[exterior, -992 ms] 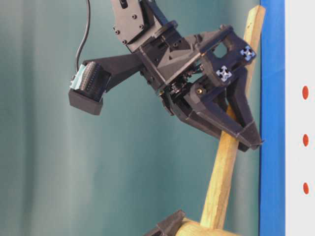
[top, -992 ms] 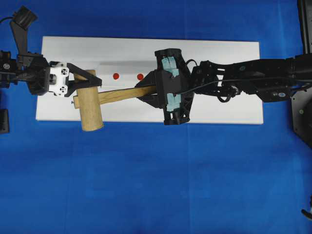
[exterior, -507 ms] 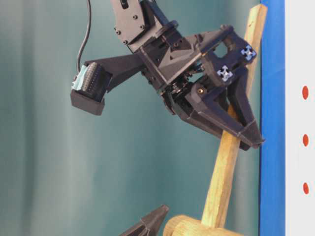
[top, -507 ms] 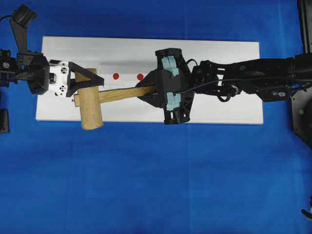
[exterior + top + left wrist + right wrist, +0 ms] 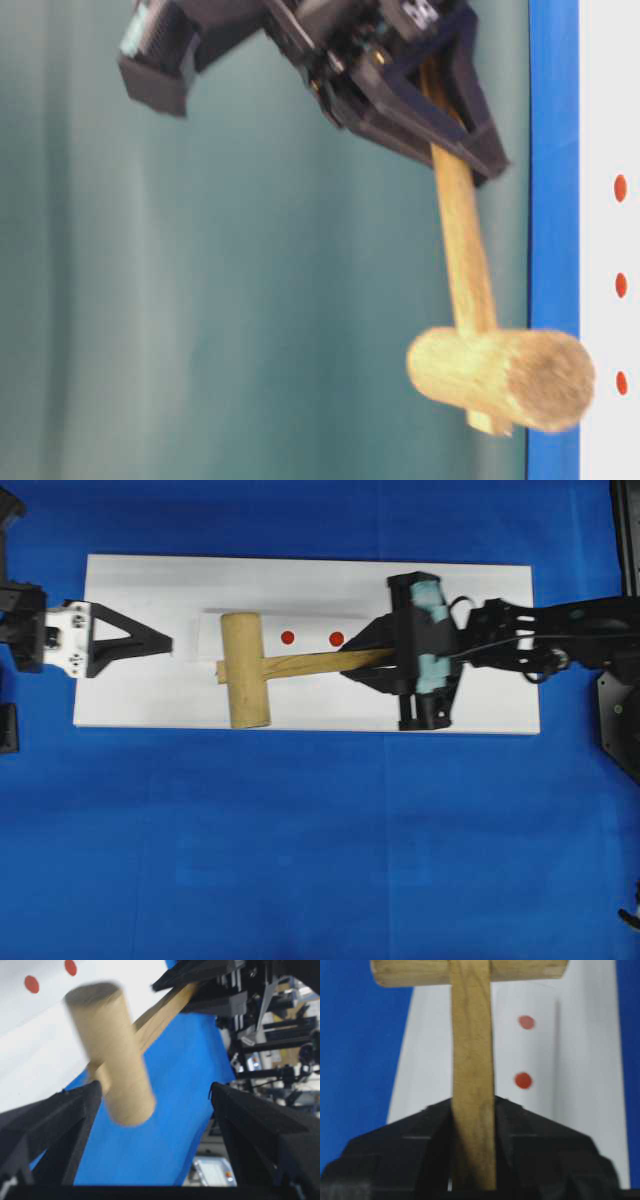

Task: Hit the mark with a hammer.
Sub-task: 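Release the mallet head with the left gripper and pull it back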

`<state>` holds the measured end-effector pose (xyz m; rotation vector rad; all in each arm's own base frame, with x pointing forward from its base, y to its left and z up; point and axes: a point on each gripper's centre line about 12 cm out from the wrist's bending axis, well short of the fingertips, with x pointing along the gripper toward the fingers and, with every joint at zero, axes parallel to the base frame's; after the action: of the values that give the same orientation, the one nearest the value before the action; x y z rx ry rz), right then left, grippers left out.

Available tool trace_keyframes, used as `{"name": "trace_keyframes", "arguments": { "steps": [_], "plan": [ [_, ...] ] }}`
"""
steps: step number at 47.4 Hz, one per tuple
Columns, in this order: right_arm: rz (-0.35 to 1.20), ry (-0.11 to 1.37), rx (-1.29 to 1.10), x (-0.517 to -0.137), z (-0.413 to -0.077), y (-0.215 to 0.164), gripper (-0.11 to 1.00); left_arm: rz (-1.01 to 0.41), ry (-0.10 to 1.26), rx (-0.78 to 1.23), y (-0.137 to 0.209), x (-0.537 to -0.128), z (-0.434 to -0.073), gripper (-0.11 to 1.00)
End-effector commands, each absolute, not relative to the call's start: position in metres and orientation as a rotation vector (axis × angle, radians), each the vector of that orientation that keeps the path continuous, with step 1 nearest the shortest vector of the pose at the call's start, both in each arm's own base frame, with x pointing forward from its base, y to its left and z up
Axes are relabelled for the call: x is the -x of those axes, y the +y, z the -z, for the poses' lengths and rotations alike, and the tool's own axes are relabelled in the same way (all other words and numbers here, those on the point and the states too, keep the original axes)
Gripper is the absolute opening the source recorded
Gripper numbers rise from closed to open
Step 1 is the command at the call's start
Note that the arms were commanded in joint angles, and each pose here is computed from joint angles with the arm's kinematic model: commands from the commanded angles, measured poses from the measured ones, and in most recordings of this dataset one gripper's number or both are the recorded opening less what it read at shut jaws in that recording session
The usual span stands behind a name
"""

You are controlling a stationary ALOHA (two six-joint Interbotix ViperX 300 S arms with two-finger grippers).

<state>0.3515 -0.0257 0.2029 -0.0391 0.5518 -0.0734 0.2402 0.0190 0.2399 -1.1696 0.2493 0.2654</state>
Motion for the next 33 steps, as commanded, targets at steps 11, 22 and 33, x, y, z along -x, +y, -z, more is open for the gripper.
{"name": "trace_keyframes", "arguments": {
  "steps": [11,22,33],
  "plan": [
    [0.088,0.497,0.004,-0.338,-0.22,-0.024,0.08,-0.261,0.247,1.161,0.018,-0.221,-0.25,0.87],
    [0.092,0.489,-0.009,-0.34,-0.222,-0.025,0.08,-0.26,0.254,1.073,0.02,-0.219,-0.25,0.86],
    [0.071,0.49,-0.097,-0.342,-0.221,-0.008,0.08,-0.206,0.309,0.661,0.021,-0.218,-0.248,0.85]
  ]
}}
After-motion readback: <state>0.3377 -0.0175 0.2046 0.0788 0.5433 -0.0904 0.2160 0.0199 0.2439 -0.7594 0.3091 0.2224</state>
